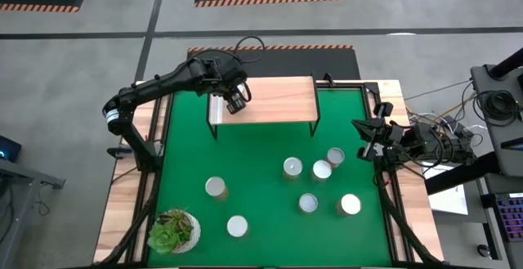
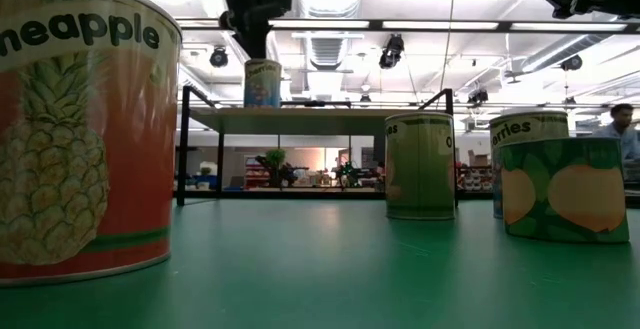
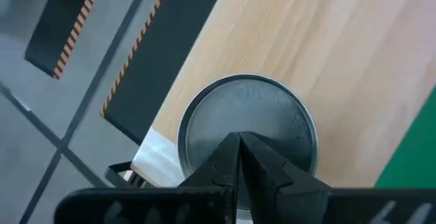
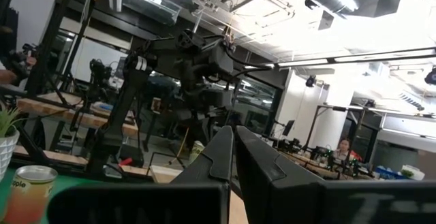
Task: Pick and place cans onto a shelf
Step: Put the left canned cherries on the shelf
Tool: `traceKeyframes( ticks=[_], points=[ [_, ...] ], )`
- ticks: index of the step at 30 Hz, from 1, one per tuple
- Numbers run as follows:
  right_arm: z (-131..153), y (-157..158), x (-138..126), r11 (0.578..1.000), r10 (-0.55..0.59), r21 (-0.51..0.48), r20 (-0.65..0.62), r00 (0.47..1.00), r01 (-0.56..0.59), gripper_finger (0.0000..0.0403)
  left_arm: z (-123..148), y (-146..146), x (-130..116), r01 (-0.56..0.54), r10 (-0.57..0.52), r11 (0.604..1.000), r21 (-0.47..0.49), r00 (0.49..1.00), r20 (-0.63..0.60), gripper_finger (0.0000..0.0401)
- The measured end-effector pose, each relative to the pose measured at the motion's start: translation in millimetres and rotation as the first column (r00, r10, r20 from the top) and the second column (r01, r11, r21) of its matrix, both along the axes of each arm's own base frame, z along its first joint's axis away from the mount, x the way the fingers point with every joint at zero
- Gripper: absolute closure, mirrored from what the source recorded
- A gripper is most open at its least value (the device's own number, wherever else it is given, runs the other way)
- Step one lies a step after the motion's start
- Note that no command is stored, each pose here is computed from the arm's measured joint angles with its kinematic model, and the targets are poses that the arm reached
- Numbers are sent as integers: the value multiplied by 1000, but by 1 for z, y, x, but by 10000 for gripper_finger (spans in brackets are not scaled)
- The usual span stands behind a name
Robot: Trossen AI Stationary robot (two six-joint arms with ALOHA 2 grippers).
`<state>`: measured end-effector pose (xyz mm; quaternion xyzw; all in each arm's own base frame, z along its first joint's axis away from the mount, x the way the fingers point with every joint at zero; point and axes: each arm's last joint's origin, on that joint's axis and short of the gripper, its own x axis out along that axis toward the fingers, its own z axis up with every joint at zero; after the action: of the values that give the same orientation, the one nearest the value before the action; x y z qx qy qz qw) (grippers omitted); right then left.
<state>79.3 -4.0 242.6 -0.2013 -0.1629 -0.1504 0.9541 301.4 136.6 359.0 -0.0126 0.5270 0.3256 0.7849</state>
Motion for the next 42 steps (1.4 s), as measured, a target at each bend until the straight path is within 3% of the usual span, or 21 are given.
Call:
traceKeyframes(
  ticks=[7, 15, 31, 38, 42],
  points=[
    [0, 0, 0, 1000, -2, -7, -2, 1000, 2, 394, -2, 6, -5, -79, 92, 987, 142, 992, -90, 400],
    [0, 0, 0, 1000, -3, -8, -2, 1000, 3, 394, -5, 19, -5, -118, 134, 979, 166, 987, -92, 400],
    [0, 0, 0, 1000, -4, -11, -3, 1000, 4, 394, 6, 15, -5, -22, 39, 977, 212, 996, -75, 400],
    [0, 0, 0, 1000, -7, -19, -4, 1000, 7, 394, 19, 7, -13, 120, -117, 984, 130, 993, -24, 400],
    [0, 0, 0, 1000, -12, -29, -6, 1000, 12, 394, 19, 9, -14, 120, -119, 986, 115, 993, -11, 400]
  ],
)
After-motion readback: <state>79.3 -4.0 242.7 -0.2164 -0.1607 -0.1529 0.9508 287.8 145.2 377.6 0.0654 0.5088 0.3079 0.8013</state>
